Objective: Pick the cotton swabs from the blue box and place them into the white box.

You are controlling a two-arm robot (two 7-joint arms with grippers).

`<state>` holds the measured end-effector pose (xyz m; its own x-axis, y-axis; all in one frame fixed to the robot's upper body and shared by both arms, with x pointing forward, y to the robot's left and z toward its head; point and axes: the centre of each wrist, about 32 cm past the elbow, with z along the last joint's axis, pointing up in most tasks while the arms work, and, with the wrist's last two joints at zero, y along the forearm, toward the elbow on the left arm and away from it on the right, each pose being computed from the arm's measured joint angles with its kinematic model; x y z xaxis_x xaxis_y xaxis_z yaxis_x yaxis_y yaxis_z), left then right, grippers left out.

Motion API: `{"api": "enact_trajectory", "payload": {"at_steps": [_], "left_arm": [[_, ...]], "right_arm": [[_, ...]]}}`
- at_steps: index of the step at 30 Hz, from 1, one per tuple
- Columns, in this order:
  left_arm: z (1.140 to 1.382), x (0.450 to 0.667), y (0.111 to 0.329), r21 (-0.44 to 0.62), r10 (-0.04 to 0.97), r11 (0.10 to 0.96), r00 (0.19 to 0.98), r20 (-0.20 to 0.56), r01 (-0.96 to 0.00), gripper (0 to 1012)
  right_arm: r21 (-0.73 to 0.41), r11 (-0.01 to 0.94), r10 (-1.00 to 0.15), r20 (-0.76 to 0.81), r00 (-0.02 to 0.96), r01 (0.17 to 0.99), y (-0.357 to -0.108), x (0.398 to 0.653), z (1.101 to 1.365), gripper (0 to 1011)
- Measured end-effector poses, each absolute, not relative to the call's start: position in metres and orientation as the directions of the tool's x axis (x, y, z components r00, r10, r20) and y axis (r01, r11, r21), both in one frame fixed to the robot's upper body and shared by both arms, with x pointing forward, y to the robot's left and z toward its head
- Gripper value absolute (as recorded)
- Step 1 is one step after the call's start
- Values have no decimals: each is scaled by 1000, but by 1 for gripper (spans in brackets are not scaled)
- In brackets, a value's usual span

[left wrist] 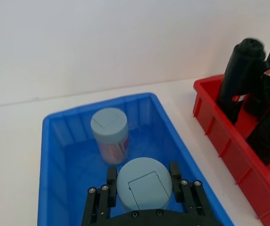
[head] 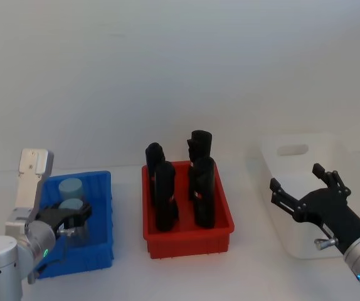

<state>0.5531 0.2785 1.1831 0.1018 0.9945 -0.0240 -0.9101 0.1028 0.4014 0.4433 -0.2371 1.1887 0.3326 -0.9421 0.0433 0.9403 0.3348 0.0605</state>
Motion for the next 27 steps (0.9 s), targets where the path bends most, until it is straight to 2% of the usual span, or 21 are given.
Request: {"api": "enact_trajectory", "payload": {"at_steps": [14, 27], "left_arm": [[1226, 548, 272, 281, 979, 173, 197, 58, -944, 661], [1272, 546, 265, 236, 938, 301, 332, 104, -924, 661]], "right_arm": [[60, 335, -942, 43, 333, 940, -237, 443, 1189, 1002], [60, 335, -942, 43, 333, 940, -237, 443, 1189, 1002]]}}
